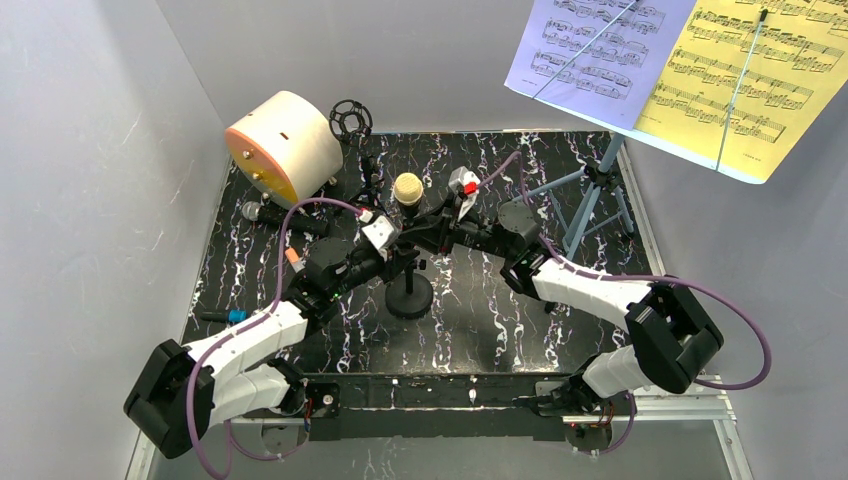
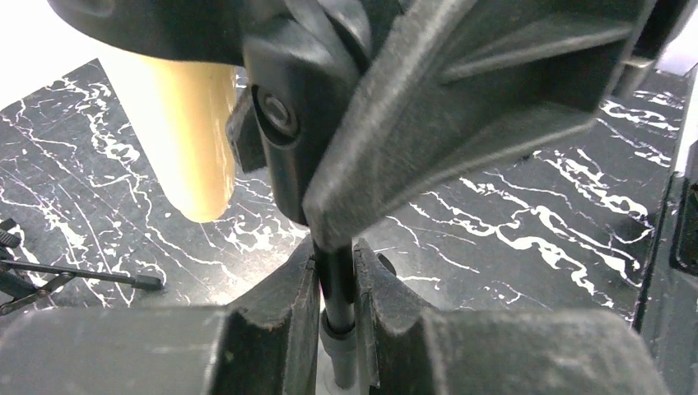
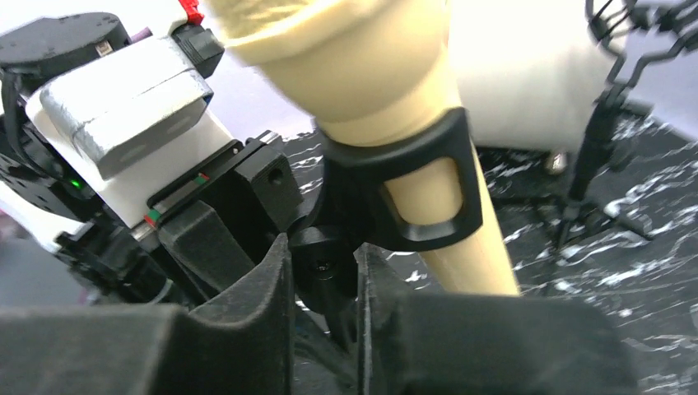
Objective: Pack up the instrument practice props
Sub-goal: Remove the microphone from the microphone stand.
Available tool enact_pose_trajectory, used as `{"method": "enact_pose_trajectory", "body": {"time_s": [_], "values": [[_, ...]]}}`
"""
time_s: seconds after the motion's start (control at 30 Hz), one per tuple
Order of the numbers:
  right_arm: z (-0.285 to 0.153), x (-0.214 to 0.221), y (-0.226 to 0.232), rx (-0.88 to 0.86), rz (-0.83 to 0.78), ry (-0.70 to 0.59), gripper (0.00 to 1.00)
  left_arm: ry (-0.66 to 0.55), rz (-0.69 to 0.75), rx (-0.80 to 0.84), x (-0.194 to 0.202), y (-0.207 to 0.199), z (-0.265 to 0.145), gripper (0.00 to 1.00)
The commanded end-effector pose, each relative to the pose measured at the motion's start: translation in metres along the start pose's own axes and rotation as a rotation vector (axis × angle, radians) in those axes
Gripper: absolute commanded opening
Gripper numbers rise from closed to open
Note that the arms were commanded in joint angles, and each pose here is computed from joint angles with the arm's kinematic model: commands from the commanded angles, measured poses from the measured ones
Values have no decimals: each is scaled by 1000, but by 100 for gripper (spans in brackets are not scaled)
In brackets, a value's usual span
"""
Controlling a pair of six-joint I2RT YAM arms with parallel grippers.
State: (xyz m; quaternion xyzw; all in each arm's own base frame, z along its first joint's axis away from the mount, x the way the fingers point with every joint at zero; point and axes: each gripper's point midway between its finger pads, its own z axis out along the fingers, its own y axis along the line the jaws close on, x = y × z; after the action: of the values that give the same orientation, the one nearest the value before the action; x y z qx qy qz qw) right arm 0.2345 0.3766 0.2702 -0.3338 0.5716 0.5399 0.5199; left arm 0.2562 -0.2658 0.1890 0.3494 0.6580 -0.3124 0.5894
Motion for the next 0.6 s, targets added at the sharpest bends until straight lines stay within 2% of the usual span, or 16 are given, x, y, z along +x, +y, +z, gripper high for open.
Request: {"method": "enact_pose_trajectory", "body": {"time_s": [0.0, 0.03, 0.3, 0.43, 0.57], "values": [[7, -25, 14, -63, -88, -56, 8, -40, 29, 30, -11, -7, 0, 7], [6, -22, 13, -61, -104, -50, 2, -42, 29, 25, -12, -6, -1, 11], [-6, 3, 20, -127, -196, -14, 1, -64, 27, -1, -15, -3, -4, 56], [-13, 22, 16, -127, -241, 9, 1, -94, 30, -28, -20, 1, -8, 64], [-19, 34, 15, -124, -267, 22, 1, -148, 21, -78, -33, 7, -16, 66]]}}
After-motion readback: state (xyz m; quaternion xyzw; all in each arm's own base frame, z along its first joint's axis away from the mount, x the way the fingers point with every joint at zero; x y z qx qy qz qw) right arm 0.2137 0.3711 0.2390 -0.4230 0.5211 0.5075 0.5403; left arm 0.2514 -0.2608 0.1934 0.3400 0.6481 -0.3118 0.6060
